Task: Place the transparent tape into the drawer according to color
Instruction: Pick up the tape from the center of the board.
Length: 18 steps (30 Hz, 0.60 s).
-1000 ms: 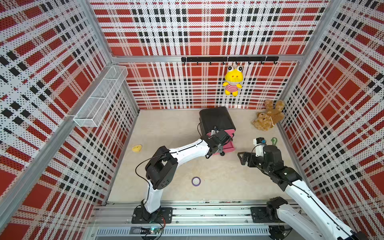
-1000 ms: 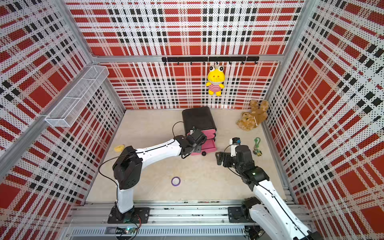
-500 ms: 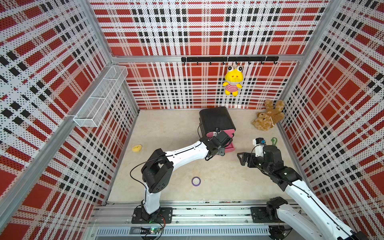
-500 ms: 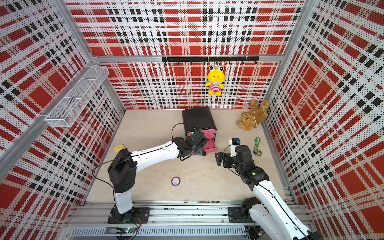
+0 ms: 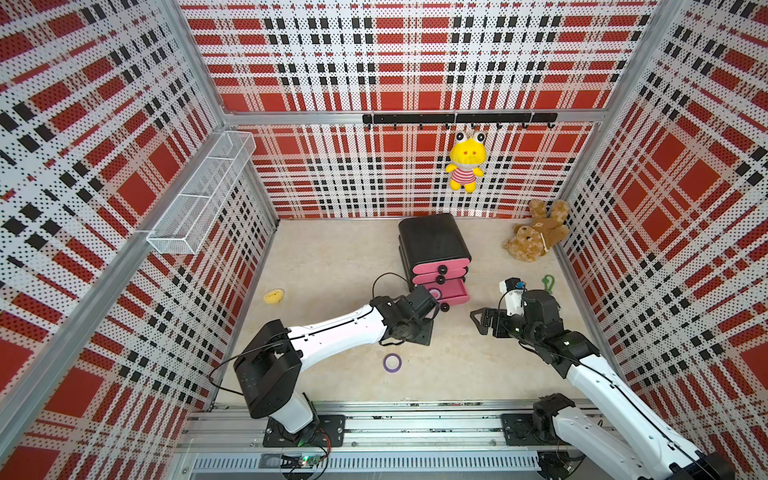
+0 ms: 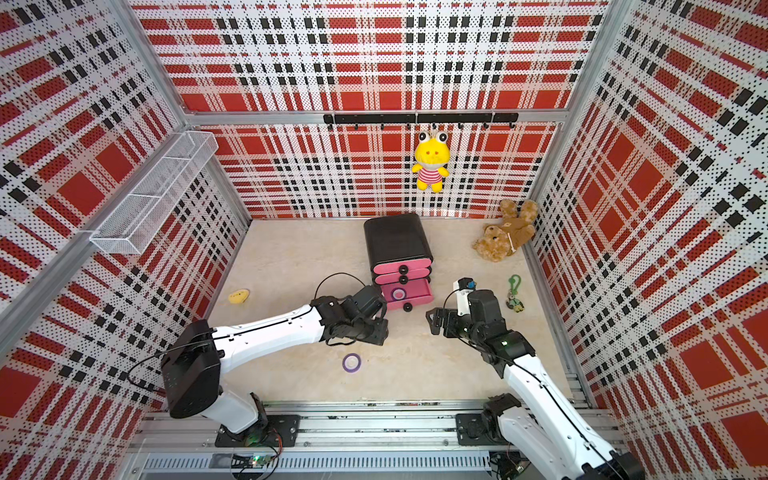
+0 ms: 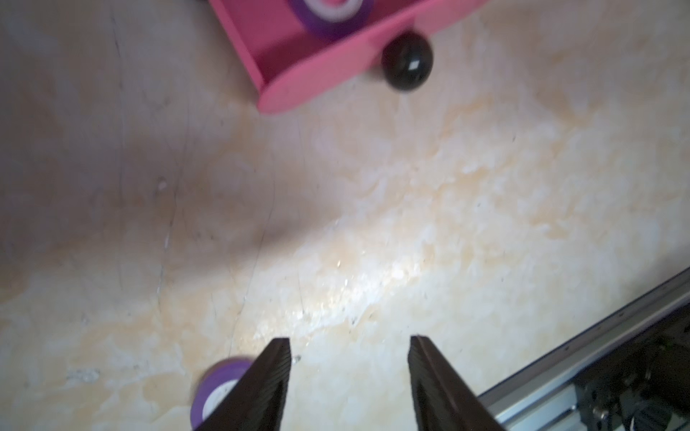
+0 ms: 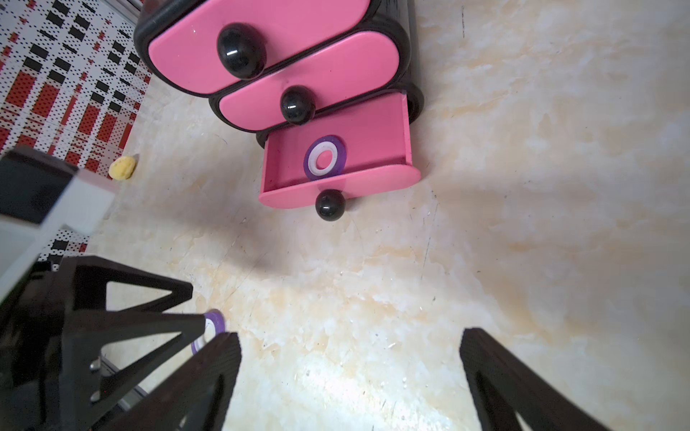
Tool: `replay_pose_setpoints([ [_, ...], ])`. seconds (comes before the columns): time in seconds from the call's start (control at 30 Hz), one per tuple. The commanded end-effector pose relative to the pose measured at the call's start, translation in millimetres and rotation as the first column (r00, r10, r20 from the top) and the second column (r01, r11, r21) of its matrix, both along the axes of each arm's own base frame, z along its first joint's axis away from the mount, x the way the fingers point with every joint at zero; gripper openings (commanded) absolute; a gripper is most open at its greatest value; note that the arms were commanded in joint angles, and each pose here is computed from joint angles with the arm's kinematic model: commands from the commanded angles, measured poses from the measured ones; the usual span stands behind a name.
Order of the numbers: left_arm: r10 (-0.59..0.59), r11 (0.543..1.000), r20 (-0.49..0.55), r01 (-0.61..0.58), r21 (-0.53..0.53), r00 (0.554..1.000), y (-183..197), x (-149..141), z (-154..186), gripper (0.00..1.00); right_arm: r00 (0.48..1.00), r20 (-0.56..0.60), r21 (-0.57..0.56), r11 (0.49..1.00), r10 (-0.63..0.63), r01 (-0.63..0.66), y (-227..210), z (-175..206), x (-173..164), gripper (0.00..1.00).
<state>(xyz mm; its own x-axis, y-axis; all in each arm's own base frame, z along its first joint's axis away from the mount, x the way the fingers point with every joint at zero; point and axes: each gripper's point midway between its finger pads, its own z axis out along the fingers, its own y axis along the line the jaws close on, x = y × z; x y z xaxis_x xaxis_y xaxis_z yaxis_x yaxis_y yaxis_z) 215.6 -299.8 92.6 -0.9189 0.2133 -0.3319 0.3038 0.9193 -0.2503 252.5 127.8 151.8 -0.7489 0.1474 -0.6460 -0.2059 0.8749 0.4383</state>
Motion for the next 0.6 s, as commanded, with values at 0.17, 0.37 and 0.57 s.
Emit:
replay_pose_setpoints([
  [0.17, -0.049, 0.997, -0.146, 0.058, 0.057, 0.988, 31.0, -49.2, -25.0, 0.59, 0.997, -0.039, 0.073, 0.995, 0.074, -0.071, 14.8, -1.1, -7.6, 1.00],
  [0.37, -0.036, 0.991, -0.177, 0.057, 0.117, 0.984, 45.8, -59.4, -44.9, 0.57, 0.995, -0.046, 0.080, 0.994, 0.083, -0.079, 16.2, -3.3, -10.3, 1.00],
  [0.57, -0.062, 0.986, -0.201, 0.090, 0.137, 0.978, 40.6, -64.9, -52.8, 0.54, 0.996, -0.041, 0.072, 0.995, 0.075, -0.072, 14.1, -1.9, -10.3, 1.00],
])
